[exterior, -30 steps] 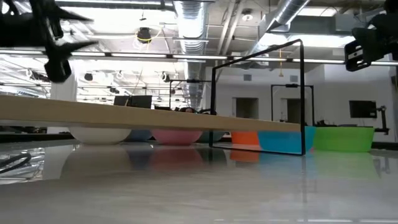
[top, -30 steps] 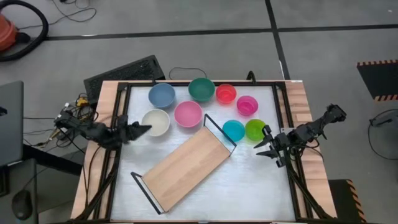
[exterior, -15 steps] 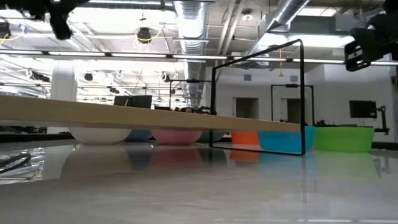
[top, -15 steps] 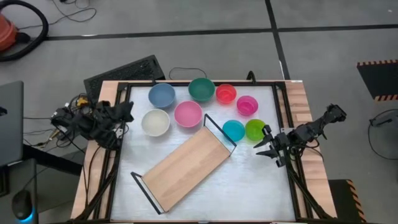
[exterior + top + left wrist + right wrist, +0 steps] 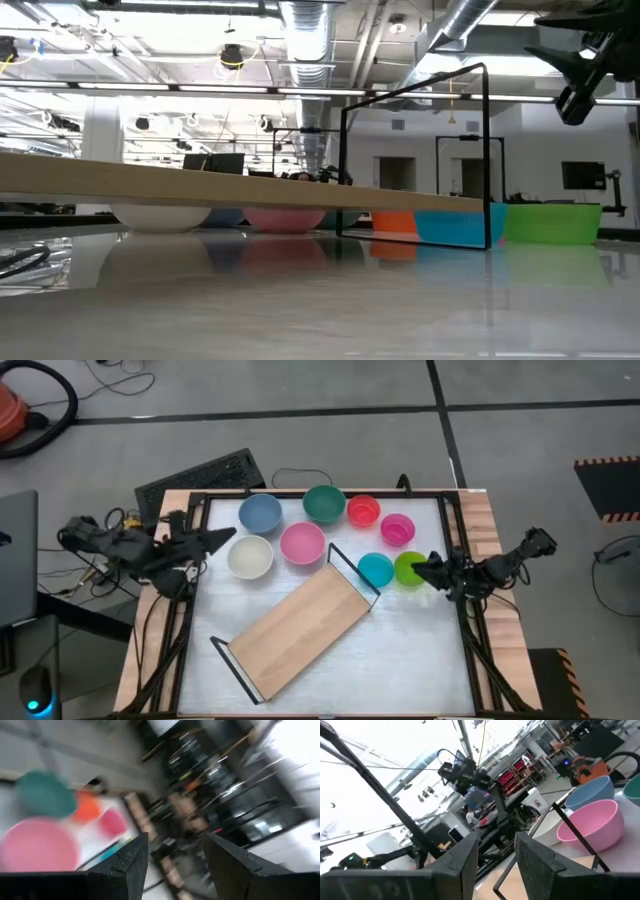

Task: Place and stack bowls onto a shelf
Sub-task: Put the transparent green bowl on the shelf

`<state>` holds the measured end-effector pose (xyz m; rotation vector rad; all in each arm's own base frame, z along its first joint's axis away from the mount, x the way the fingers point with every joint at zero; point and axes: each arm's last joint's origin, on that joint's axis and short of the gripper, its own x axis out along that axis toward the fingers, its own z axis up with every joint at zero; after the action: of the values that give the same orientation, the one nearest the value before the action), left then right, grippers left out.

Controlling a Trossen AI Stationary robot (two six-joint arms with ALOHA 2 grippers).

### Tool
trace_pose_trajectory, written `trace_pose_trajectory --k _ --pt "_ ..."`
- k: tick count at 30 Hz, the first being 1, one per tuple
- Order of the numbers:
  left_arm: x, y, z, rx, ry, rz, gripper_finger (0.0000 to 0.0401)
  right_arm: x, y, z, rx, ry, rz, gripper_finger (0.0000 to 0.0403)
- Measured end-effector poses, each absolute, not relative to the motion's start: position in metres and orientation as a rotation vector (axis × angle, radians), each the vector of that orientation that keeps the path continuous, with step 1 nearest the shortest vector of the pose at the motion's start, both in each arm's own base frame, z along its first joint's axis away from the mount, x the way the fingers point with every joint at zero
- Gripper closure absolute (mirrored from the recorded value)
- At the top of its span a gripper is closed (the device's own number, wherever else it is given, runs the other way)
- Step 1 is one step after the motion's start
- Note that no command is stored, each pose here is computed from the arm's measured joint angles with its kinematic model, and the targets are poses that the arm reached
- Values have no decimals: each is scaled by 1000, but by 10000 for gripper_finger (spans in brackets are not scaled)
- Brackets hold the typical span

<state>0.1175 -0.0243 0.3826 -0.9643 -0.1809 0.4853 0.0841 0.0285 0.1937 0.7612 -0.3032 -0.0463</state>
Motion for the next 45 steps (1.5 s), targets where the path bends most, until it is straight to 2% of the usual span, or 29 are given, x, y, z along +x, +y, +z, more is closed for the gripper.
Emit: trace_pose_trajectory --k 5,11,18,24,29,34,37,39,42,45 --pt "132 -25 395 -1038 84 598 227 84 28 195 776 -319 -40 246" --pt "161 -16 399 -1013 335 625 227 79 24 215 824 -373 -65 247" --pt "182 9 395 -991 465 619 227 80 20 255 733 -264 -175 279" --pt "192 31 395 -1004 480 559 227 86 18 296 617 -106 -280 299" --pt "193 41 398 -982 459 523 227 94 15 320 583 172 -452 301" --pt "192 46 398 -947 460 529 227 108 15 312 621 721 -608 301" --pt "192 45 398 -914 469 516 227 120 20 296 588 1044 -556 297" --pt "192 45 398 -878 480 499 227 131 25 285 511 1175 -485 288" --pt "193 45 398 -802 493 473 225 145 34 272 338 1281 -358 262" --pt "193 43 398 -761 500 459 219 158 41 264 207 1285 -256 223"
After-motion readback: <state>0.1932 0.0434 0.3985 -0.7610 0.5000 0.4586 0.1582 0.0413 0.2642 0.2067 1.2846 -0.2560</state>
